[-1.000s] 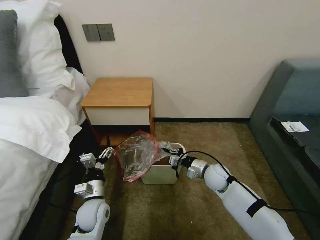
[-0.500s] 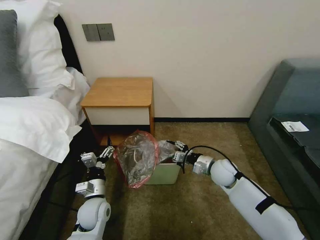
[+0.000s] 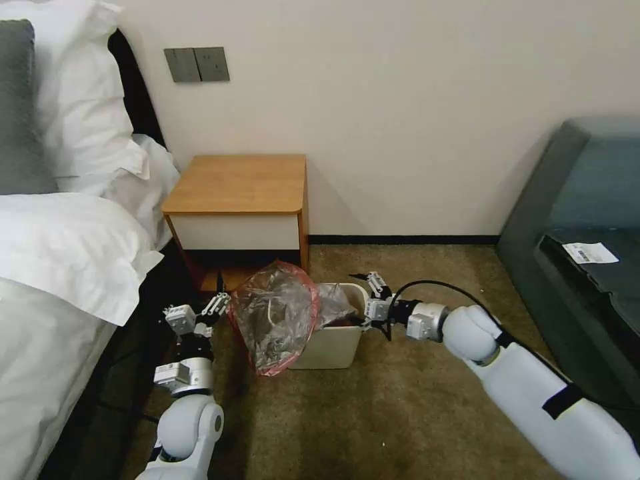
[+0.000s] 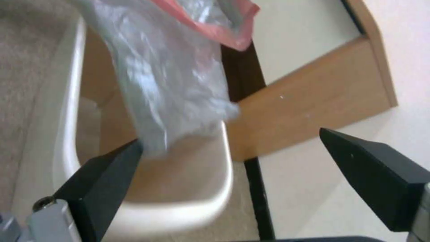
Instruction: Pick up the garbage bag from the table and place it over the trash can.
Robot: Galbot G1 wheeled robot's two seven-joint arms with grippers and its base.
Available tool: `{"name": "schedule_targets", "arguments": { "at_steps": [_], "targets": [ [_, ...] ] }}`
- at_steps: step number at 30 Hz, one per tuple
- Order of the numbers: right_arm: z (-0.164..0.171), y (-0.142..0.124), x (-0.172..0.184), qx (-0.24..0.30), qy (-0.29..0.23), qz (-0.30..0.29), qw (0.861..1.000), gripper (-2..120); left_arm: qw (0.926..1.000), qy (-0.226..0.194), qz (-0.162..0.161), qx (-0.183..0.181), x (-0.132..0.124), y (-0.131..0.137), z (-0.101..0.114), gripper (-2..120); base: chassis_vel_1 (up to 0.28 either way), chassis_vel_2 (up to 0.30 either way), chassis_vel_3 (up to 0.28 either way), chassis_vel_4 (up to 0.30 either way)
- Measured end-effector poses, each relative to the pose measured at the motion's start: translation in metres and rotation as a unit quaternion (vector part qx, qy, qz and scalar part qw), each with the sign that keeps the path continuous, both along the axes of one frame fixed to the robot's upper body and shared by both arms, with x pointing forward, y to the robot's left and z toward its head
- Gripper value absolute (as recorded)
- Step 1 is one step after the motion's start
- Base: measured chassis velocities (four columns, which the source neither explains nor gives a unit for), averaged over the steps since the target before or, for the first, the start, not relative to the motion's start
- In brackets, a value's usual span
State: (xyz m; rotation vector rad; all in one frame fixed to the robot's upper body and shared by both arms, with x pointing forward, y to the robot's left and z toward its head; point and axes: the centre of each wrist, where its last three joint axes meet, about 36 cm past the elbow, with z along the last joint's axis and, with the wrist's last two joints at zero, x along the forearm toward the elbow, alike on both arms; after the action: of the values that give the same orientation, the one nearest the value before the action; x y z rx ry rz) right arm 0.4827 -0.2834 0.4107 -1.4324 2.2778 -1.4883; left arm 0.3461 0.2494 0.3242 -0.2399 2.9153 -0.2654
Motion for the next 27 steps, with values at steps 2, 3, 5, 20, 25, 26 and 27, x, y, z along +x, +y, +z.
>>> {"name": "schedule_targets", "arguments": {
  "at_steps": [2, 3, 5, 20, 25, 26, 27],
  "targets": [
    [0.011, -0.011, -0.002, 0.004, -0.001, -0.002, 1.000, 100, 1.0000, 0.006, -0.003, 0.002, 0.000, -0.001, -0.001, 96, 0.000, 0.000, 0.000, 0.000],
    [0.011, -0.011, -0.002, 0.004, -0.001, -0.002, 1.000, 100, 1.0000, 0.006, -0.003, 0.002, 0.000, -0.001, -0.001, 96, 0.000, 0.000, 0.000, 0.000],
    [0.021, -0.020, -0.007, 0.022, 0.001, -0.010, 1.000, 100, 0.9998, 0.015, -0.011, 0.007, 0.000, 0.000, 0.003, 96, 0.000, 0.000, 0.000, 0.000],
    [0.017, 0.011, -0.028, 0.208, -0.033, -0.097, 0.973, 100, 0.9948, 0.083, -0.051, -0.032, 0.000, -0.006, 0.051, 96, 0.000, 0.000, 0.000, 0.000],
    [0.005, 0.042, -0.027, 0.296, -0.032, -0.136, 0.945, 100, 0.9844, 0.152, -0.064, -0.061, -0.007, -0.011, 0.071, 86, 0.000, 0.000, 0.000, 0.000],
    [0.005, 0.042, -0.027, 0.296, -0.032, -0.136, 0.945, 100, 0.9844, 0.152, -0.064, -0.061, -0.007, -0.011, 0.071, 86, 0.000, 0.000, 0.000, 0.000],
    [0.004, 0.047, -0.026, 0.306, -0.032, -0.139, 0.941, 100, 0.9804, 0.170, -0.070, -0.069, -0.009, -0.012, 0.077, 85, 0.000, 0.000, 0.000, 0.000]
  ]
}}
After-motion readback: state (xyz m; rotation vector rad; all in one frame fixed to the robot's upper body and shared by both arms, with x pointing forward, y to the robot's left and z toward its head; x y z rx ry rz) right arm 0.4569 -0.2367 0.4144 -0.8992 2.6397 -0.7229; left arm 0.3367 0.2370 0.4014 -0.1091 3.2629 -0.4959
